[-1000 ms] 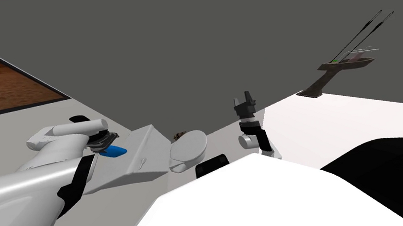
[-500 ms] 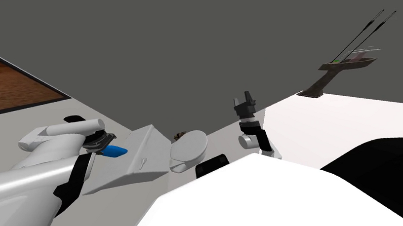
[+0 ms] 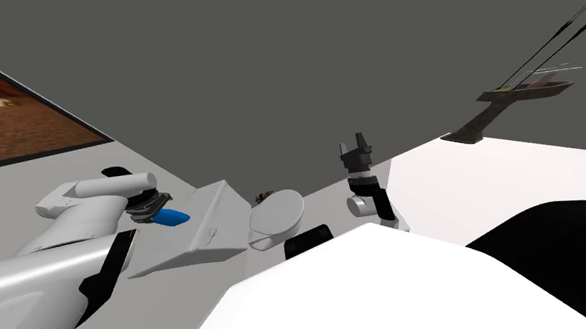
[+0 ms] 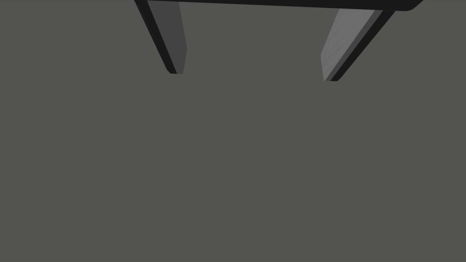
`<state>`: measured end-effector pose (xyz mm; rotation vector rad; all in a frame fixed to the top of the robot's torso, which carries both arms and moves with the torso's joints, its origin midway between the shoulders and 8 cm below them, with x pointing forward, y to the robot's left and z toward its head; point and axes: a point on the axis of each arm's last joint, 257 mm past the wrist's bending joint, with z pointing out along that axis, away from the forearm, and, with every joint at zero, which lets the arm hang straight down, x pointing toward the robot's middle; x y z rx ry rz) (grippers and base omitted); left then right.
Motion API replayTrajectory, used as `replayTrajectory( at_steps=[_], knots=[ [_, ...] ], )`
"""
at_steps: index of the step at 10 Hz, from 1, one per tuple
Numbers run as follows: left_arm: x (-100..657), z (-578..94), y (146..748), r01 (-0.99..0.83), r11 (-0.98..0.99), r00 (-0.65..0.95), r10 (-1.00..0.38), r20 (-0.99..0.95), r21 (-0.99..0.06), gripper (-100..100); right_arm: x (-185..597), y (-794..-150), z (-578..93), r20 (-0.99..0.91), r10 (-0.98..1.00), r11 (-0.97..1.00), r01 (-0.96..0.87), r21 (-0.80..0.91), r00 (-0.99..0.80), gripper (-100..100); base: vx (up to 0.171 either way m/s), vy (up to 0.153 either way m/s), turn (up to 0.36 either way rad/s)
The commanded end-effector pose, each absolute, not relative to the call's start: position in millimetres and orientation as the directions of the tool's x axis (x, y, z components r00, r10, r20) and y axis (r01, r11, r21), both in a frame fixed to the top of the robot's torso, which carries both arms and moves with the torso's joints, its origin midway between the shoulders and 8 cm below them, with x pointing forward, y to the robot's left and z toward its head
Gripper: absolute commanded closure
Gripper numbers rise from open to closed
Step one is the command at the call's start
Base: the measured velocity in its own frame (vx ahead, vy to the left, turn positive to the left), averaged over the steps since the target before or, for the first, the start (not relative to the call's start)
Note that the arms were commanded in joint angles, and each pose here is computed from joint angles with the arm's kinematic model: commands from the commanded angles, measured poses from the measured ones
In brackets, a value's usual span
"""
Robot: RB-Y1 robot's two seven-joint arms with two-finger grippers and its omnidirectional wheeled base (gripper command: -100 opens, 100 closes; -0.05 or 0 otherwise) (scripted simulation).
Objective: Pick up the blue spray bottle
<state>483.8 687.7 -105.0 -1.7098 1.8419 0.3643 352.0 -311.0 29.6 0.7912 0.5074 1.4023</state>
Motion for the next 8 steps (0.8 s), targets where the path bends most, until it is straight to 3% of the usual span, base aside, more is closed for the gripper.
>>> replayTrajectory(
  at_steps=[1,8],
  knots=[
    [490,-102,682,-0.969,0.149,-0.003,-0.806,-0.591,-0.199,-100,352,-311,30,0.136,0.982,-0.016,-0.668,0.744,0.128,0,0.02,0.015,0.061],
    [496,-108,663,-0.964,0.175,-0.024,-0.806,-0.591,-0.199,-100,352,-311,30,0.136,0.982,-0.016,-0.668,0.744,0.128,0,0.024,0.014,0.047]
  ],
)
